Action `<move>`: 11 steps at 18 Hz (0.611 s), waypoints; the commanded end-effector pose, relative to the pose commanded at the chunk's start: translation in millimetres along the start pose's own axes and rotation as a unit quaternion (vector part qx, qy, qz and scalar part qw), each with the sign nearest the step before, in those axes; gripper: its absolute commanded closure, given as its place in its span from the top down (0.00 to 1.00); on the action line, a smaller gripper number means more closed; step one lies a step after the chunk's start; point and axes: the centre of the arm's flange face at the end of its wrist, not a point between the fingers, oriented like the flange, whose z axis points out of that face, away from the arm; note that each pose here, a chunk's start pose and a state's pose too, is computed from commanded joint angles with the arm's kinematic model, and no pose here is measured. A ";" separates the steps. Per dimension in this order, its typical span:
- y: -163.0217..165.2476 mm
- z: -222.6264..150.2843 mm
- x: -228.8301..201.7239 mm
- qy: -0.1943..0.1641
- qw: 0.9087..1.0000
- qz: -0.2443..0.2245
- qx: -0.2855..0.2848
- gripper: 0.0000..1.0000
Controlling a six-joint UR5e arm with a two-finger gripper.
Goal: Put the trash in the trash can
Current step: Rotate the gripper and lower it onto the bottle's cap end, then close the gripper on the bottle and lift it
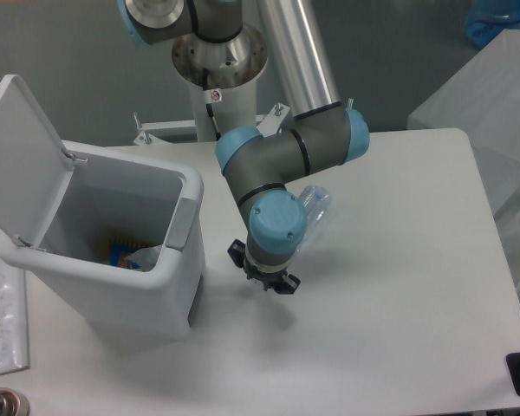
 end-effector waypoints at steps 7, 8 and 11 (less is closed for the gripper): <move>-25.7 -98.2 -40.8 -0.009 0.987 -0.041 0.156 0.04; -23.9 -111.4 -46.6 -0.007 0.983 -0.047 0.179 0.04; -12.3 -172.9 -51.8 -0.017 0.967 -0.056 0.249 0.04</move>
